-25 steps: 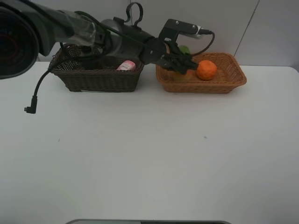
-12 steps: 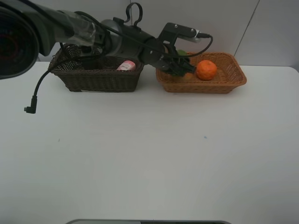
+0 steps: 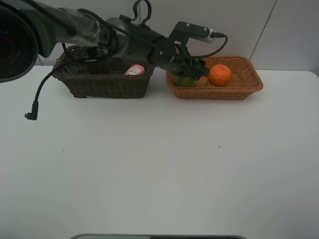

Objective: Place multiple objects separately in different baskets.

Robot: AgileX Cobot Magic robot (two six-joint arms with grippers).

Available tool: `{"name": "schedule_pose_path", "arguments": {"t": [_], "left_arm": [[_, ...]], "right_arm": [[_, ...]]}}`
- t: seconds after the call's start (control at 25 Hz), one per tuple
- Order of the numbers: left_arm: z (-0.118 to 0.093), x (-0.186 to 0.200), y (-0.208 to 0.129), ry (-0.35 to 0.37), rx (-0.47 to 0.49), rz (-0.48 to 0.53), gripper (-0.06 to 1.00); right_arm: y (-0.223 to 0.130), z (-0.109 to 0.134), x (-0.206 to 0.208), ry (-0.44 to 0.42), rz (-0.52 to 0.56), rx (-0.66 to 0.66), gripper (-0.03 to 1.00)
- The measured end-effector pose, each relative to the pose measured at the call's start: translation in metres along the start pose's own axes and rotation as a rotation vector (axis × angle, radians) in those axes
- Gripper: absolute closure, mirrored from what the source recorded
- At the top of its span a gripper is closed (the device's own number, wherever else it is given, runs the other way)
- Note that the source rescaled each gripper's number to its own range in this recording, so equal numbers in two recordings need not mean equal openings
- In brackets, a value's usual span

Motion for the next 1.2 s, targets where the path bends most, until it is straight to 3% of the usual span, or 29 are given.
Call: {"name": "schedule_pose_path", "arguments": {"t": [0.4,0.52,0.88,1.0,1.2], "left_arm": [[0.005,0.059,0.028,0.033,0.043,0.074,-0.01],[0.021,0.085,0.030,0.061,0.077,0.105,-0.01],[0.108,0.211,0.018,0.225,0.229,0.143,-0.01],[0.124,0.260,0.005,0.274,0.278,0.138,-0.01],[0.125,0.333,-0.025,0.322,0.322,0.122,-0.01]], "right_arm": [[0.000,0.000,0.000,0.000,0.000,0.000,-0.03],[0.000,0.000,0.000,0.000,0.000,0.000,-0.03],[0.000,0.000,0.000,0.000,0.000,0.000,-0.03],[0.000,0.000,0.000,0.000,0.000,0.000,-0.03],[0.000,0.000,0.000,0.000,0.000,0.000,-0.03]]}}
Point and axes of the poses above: a point on each arm's last joint axis where the gripper is mounted, x pointing back along that axis away from the gripper, z along the wrist's bending axis when the last joint is at zero, y = z × x, the point moved 5 cm from there along -x, pointing out along that axis toward the gripper, and after that the axes turned 6 degrees about x, right-handed, at the moved point
